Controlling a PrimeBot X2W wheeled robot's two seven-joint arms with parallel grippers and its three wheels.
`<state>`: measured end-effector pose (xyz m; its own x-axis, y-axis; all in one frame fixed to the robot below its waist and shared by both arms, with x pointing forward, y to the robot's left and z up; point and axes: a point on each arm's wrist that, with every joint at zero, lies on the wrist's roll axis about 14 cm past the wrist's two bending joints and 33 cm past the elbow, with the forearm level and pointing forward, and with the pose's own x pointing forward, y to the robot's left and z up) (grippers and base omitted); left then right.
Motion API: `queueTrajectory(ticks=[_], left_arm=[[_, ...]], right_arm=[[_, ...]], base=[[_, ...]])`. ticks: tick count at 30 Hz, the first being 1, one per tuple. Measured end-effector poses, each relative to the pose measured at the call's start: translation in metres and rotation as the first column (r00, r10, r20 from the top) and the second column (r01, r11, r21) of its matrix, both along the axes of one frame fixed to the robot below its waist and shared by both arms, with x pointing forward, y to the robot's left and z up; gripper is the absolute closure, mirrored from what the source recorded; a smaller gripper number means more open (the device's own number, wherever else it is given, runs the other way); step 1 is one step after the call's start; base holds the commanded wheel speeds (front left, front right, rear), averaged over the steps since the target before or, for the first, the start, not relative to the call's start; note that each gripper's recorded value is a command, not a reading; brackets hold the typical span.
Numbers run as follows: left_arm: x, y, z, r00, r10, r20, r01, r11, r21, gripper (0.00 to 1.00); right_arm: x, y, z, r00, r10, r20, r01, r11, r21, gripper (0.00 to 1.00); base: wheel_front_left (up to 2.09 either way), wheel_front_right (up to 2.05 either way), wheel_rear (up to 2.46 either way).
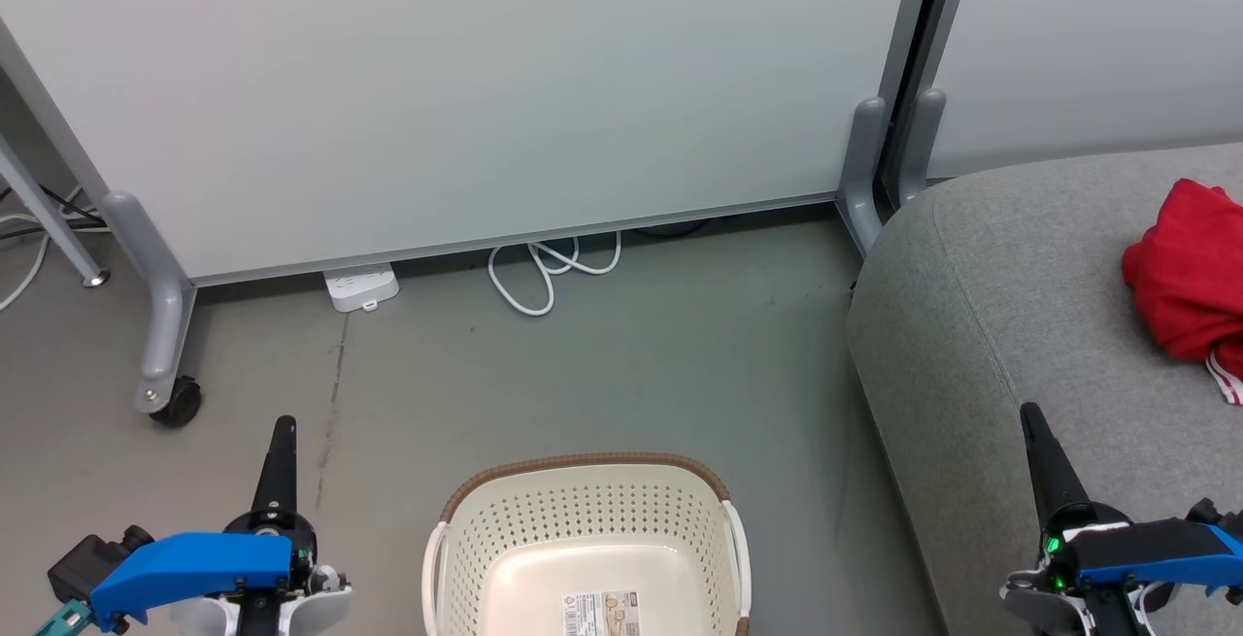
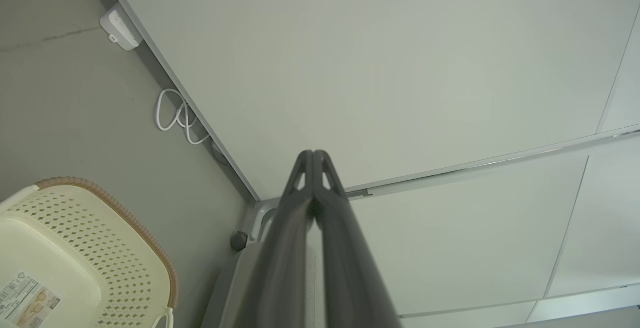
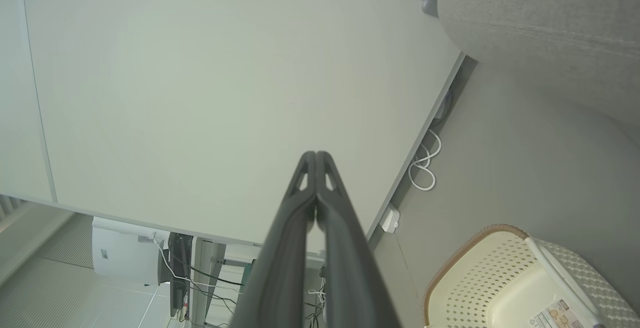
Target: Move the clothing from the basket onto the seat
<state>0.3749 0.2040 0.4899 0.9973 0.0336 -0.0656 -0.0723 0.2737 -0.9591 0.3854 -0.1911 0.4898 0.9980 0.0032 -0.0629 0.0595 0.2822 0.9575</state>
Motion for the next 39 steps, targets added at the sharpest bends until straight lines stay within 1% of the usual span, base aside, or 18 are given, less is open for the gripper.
queueTrajectory(ticks=[16, 39], left_arm=[[0.005, -0.002, 0.005, 1.000, -0.010, 0.020, 0.012, 0.992, -0.128, 1.00], [0.013, -0.004, 0.013, 0.998, -0.013, 0.057, 0.029, 0.960, -0.278, 1.00]], right_arm=[[0.002, -0.003, 0.007, 1.000, -0.008, 0.024, 0.005, 0.991, 0.134, 1.00], [0.001, -0.008, 0.013, 0.999, -0.021, 0.047, 0.007, 0.958, 0.288, 1.00]], base=[[0.00, 0.00, 0.00], [0.00, 0.00, 0.00]])
